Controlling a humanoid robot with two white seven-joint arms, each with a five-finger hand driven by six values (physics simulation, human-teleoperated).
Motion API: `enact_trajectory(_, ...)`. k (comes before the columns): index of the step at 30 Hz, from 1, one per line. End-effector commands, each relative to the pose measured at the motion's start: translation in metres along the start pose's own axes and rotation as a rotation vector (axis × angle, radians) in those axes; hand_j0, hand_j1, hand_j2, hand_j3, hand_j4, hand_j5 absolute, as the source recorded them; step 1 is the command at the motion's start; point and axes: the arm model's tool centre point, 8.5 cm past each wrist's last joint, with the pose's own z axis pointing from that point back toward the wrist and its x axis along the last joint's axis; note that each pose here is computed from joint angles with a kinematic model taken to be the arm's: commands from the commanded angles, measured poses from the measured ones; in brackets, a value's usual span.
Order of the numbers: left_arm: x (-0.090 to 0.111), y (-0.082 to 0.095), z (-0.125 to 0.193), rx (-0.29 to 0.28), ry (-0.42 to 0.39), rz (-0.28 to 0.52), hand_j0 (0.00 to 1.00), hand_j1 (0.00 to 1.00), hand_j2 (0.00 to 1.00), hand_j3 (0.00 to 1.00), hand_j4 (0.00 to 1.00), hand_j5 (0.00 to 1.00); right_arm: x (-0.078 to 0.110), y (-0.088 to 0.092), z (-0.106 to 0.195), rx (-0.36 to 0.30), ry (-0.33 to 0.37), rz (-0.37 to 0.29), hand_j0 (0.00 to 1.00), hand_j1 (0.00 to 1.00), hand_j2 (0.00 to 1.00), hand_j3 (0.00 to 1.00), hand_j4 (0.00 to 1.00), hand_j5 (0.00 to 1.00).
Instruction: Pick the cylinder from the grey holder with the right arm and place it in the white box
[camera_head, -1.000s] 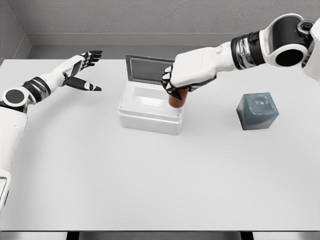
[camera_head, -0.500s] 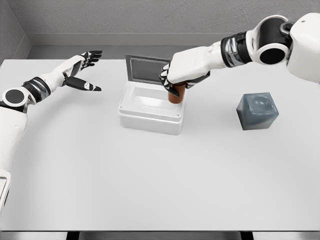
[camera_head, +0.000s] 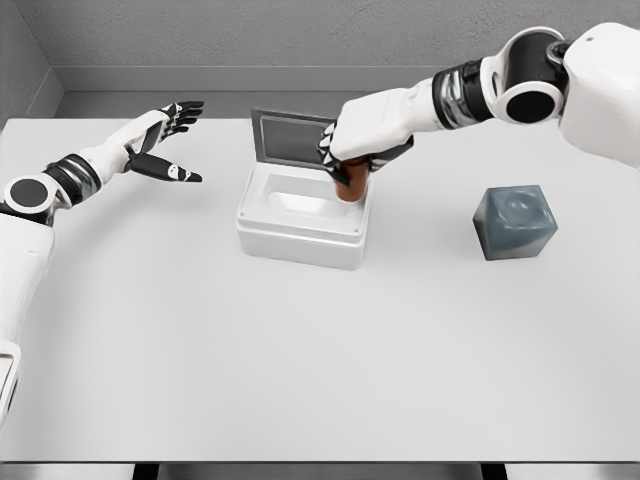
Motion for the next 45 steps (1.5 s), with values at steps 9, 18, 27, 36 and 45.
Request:
enact_trajectory(9,0.0,0.001,0.0,0.005,-0.003,0.007,1.0,1.0,1.0,1.0,1.0,1.0,0.028,-0.018,-0.006,-0.017,-0.077,0.062,0.93,0.93,0.93,0.93,0.93,0.93)
enact_trajectory(18,0.0,0.002,0.001,0.006,-0.004,0.005,1.0,1.0,1.0,1.0,1.0,1.0,0.054,-0.055,0.024,-0.133,-0.113,0.143,0.98,0.98,0.98,0.98,0.98,0.98)
enact_trajectory(27,0.001,0.002,0.001,0.004,-0.004,0.003,1.0,1.0,1.0,1.0,1.0,1.0,0.078,-0.054,0.051,-0.156,-0.148,0.183,0.98,0.98,0.98,0.98,0.98,0.98)
enact_trajectory(36,0.023,-0.001,-0.017,-0.004,-0.053,0.0,1.0,1.0,1.0,1.0,1.0,1.0,0.036,0.044,0.209,-0.172,0.206,-0.083,1.0,1.0,1.0,1.0,1.0,1.0)
enact_trajectory(45,0.043,-0.009,-0.033,-0.023,-0.09,-0.009,1.0,1.0,1.0,1.0,1.0,1.0,0.039,0.062,0.199,-0.177,0.178,-0.144,1.0,1.0,1.0,1.0,1.0,1.0)
